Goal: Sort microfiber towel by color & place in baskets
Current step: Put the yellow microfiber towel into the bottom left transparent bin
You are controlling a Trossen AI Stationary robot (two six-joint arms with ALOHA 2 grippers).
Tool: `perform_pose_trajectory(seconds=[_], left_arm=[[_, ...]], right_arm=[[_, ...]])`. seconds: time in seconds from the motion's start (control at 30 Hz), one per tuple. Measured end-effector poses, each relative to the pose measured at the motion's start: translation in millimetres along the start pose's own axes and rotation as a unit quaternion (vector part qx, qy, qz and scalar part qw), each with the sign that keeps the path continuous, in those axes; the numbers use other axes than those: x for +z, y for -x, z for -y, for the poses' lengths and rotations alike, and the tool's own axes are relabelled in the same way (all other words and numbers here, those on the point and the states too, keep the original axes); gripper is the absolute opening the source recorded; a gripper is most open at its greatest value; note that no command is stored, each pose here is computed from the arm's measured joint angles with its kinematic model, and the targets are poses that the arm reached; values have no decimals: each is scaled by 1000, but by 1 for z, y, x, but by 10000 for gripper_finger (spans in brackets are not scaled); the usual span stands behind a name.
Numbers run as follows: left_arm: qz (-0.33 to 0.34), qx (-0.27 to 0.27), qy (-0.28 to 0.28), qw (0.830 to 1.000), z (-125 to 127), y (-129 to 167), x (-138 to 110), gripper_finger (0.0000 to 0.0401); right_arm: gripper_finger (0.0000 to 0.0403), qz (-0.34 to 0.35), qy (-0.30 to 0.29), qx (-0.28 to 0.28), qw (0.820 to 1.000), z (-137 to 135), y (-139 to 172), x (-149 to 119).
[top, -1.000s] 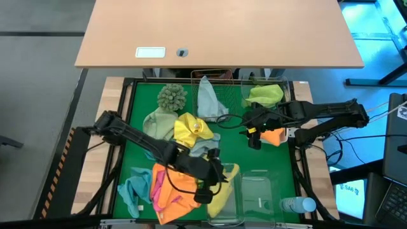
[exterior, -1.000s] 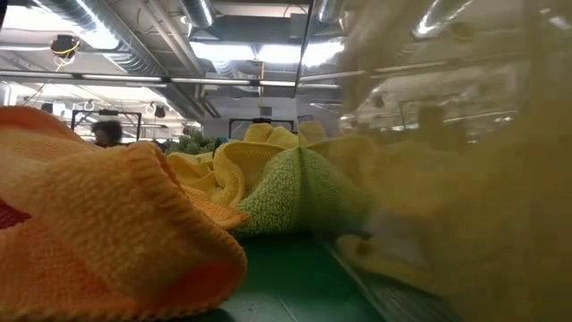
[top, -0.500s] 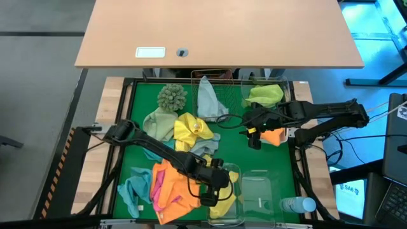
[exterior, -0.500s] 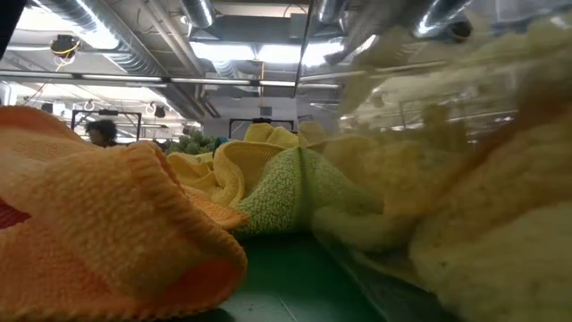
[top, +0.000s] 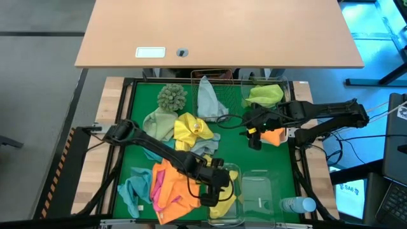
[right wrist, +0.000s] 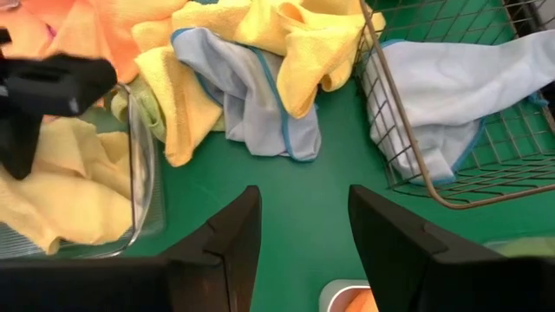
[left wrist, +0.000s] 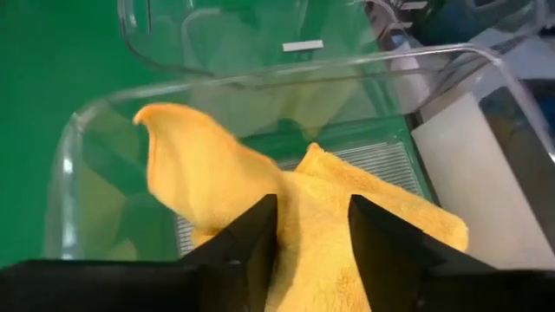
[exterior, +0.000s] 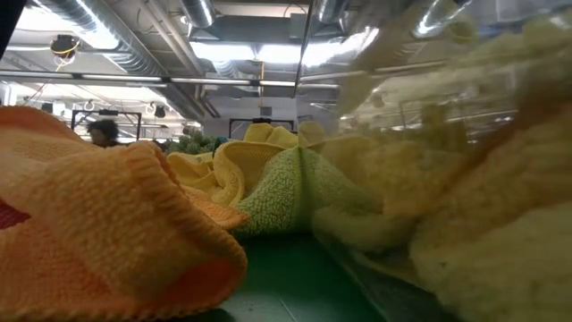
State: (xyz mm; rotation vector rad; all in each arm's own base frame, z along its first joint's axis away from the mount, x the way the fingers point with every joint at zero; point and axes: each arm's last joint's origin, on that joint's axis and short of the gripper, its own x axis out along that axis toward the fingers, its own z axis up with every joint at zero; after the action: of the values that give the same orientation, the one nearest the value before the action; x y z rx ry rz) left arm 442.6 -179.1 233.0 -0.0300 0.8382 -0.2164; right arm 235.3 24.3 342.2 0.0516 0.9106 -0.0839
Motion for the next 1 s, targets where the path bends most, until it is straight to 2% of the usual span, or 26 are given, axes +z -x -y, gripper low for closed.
perform_pose_trajectory(seconds=[0.1, 0.27, 0.43, 0.53, 0.63, 0.7, 0.8, 1.0], left_arm=[[-14, 6, -21, 1000, 0, 12, 10, 155], [-39, 15, -22, 999, -1, 39, 27, 158], [-22, 10, -22, 999, -6, 64, 49, 159], [-13, -6, -51, 999, -8, 80, 60, 159], [-31, -7, -99, 995, -15, 105, 66, 159], [-32, 2, -114, 993, -25, 126, 71, 159], [-45, 21, -106, 993, -47, 154, 72, 159], [-95, 65, -44, 992, -106, 168, 65, 158]], right_arm=[[172, -1, 0, 4, 1000, 0, 0, 0], [172, -1, 0, 5, 1000, 0, 0, 0], [172, -1, 0, 4, 1000, 0, 0, 0], [172, -1, 0, 4, 1000, 0, 0, 0], [172, -1, 0, 4, 1000, 0, 0, 0], [172, -1, 0, 4, 1000, 0, 0, 0], [172, -1, -1, 4, 1000, 0, 0, 0], [172, -1, -1, 5, 1000, 0, 0, 0]])
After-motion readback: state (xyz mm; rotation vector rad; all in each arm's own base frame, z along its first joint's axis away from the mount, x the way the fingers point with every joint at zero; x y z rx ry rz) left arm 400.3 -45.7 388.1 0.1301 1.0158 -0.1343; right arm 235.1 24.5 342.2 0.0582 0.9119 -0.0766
